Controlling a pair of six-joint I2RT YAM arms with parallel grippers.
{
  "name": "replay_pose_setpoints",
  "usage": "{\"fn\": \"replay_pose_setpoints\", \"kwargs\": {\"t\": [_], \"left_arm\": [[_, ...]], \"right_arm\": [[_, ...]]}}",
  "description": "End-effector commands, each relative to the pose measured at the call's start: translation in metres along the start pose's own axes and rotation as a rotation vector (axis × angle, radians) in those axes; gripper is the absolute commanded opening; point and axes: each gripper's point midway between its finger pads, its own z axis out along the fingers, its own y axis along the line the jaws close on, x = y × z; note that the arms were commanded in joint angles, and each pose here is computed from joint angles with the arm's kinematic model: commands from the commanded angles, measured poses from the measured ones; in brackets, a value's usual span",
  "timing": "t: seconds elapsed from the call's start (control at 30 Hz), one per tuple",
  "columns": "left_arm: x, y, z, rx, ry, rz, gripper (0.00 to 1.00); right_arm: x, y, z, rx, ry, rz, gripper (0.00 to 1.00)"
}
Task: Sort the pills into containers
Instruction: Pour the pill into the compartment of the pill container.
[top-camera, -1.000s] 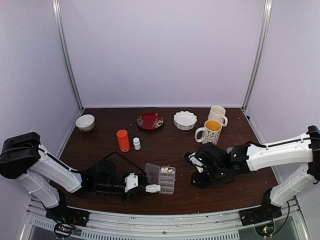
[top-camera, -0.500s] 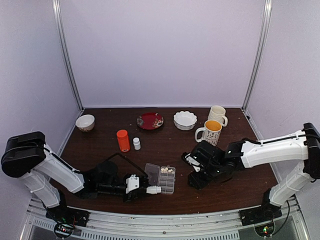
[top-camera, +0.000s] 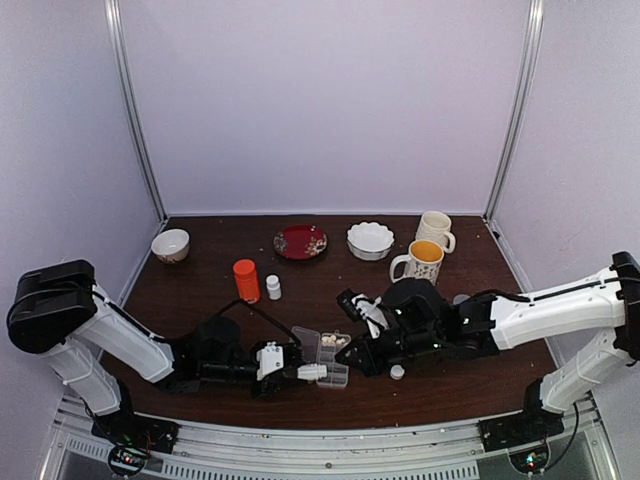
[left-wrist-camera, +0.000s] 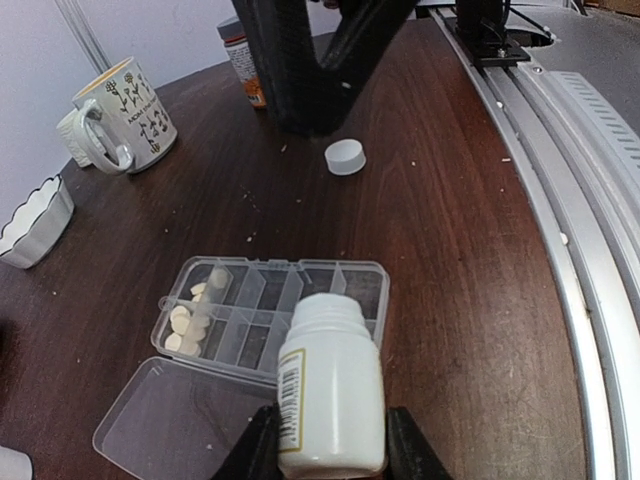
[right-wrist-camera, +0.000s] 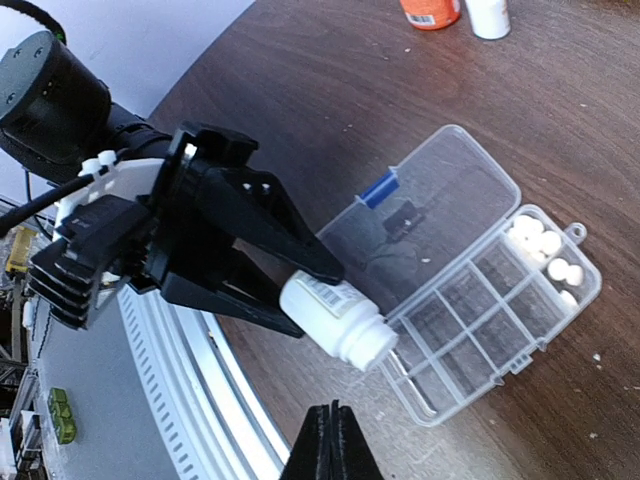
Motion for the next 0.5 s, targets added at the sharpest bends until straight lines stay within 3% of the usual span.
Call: {"fn": "replay_pose_setpoints", "kwargs": {"t": [0.0,0.47], "left_arm": [[-0.011,0.012,0.005,-0.03,-0.027,-0.004,0.05],[-0.003,0.008,0.006,-0.018,0.003,-0.011,0.05]], "right_arm": [[-0.014,0.03,0.014,-0.125,-0.053,0.011,0.0],[-0.008,0.015,0.041,-0.045,-0.03,0.089,0.0]]}}
